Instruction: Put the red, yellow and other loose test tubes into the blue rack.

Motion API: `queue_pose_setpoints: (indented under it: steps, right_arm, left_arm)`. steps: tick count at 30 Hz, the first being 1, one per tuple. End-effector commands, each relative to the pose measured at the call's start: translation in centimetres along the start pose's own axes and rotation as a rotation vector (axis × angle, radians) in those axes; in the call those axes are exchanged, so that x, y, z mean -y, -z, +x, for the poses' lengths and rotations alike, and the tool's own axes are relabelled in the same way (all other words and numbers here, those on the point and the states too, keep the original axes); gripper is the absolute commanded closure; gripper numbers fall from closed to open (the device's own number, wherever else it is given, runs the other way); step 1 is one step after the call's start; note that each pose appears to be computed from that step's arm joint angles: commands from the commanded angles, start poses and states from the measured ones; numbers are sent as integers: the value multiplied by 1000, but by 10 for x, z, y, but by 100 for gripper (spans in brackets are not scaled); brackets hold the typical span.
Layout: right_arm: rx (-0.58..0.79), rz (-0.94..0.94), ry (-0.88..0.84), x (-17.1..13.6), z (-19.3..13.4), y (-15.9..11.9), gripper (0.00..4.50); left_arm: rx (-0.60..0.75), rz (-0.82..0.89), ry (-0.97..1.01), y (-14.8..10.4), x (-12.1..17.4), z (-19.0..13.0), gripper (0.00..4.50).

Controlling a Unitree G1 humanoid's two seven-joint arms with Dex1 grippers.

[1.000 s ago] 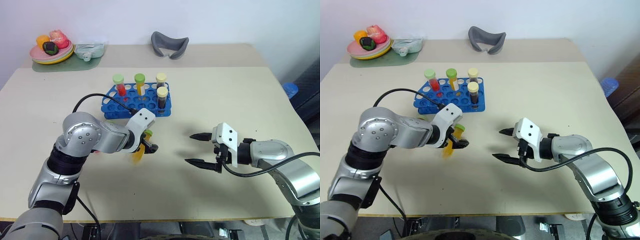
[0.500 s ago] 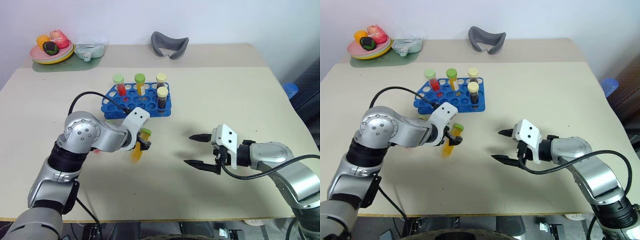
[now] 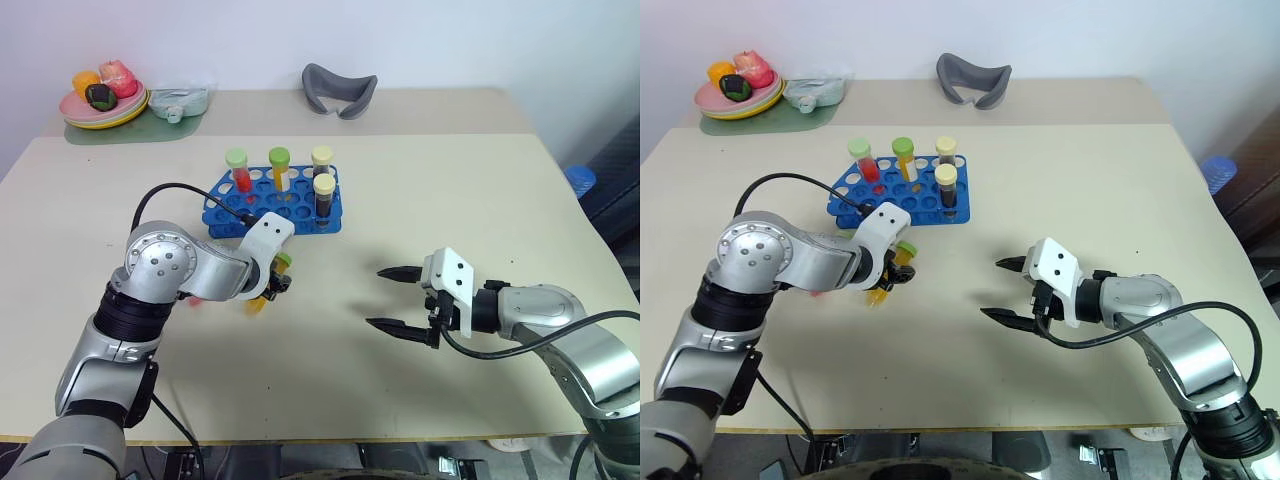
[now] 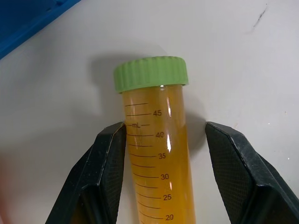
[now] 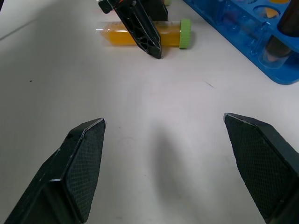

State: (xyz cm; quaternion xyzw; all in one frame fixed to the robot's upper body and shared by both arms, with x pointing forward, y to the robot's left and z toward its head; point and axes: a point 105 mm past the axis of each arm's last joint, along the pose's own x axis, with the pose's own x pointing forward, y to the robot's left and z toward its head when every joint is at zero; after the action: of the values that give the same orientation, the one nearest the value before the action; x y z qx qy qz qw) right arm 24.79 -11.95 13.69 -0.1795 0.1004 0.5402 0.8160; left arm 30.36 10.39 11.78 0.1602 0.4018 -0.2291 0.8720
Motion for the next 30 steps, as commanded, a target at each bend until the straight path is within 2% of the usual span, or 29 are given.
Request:
queue_pose_setpoints:
  steps: [1,3,12,14,16,21,25,30]
  right_arm:
    - [36,-44,-12,-3,2,-12,35]
    - [36,-45,-12,-3,2,-12,35]
    - [38,-50,-5,-1,3,-13,35]
    - [37,-49,-4,-1,3,-13,35]
    - [37,-49,-2,0,4,-13,35]
    - [39,-50,0,0,4,-13,35]
    - [43,-49,2,0,5,-14,35]
    - [43,-50,-2,2,6,-13,35]
  left_arm:
    - [-8,-9,-37,3,-9,-1,233]
    - [-7,-5,-49,3,-10,-1,306]
    - [-3,3,-63,1,-13,-3,306]
    - [-2,10,-69,1,-14,-4,345]
    - [-3,10,-79,1,-16,-4,362]
    - [-1,10,-104,1,-23,-7,362]
    - [11,63,-151,7,-38,-23,362]
    - [155,94,-174,3,-56,-36,362]
